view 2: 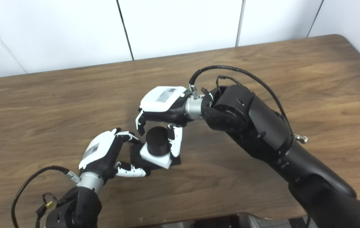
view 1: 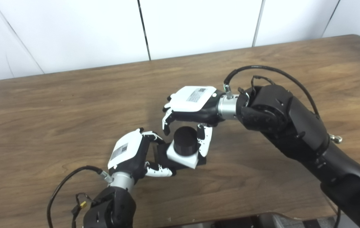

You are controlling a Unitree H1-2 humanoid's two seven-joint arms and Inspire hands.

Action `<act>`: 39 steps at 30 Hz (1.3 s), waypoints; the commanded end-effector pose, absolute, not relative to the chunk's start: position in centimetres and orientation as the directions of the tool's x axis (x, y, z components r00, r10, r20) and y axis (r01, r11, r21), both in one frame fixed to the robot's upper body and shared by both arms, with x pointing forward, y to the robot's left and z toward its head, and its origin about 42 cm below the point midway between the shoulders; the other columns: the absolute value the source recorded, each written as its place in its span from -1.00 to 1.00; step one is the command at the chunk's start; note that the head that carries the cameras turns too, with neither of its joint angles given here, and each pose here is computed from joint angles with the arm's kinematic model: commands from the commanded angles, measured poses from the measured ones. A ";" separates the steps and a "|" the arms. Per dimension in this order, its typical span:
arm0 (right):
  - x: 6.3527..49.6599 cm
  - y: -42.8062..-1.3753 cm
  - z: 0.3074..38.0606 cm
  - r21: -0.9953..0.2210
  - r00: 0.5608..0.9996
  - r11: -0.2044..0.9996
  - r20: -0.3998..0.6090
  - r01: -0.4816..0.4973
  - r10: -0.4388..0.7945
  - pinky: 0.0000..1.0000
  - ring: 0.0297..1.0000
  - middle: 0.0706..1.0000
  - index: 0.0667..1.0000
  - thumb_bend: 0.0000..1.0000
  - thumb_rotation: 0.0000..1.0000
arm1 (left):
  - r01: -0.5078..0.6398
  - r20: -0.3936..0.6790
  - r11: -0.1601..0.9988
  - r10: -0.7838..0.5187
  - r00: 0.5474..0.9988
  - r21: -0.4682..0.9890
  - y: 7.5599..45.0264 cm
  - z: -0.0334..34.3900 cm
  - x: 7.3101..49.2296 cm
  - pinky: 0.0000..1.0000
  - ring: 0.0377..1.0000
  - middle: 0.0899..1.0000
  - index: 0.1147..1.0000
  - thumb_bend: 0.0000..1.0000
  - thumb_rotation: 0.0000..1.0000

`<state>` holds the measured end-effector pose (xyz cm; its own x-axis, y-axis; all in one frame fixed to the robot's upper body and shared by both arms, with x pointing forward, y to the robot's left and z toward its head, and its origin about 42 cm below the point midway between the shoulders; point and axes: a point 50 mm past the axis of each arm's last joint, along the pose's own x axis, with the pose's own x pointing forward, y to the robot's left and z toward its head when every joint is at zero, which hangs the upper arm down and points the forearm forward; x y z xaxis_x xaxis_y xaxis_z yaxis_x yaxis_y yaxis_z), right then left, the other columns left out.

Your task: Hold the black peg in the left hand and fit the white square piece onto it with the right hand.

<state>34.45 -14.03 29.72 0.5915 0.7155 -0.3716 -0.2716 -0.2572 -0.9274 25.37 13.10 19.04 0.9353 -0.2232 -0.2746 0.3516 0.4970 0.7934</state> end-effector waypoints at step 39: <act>35.9 -15.5 37.2 -0.933 0.620 -0.174 -0.341 -0.314 0.707 1.00 0.99 0.87 0.75 1.00 -0.43 | 0.388 -0.310 0.491 -0.235 0.921 0.780 12.6 18.8 25.5 1.00 0.98 0.67 -0.15 0.01 -0.87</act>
<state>35.69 -15.52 34.72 0.6058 0.6989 -0.3801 -0.3571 -0.1881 -0.9149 25.47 12.81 19.24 0.9334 -0.2194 -0.2840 0.3573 0.4948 0.7922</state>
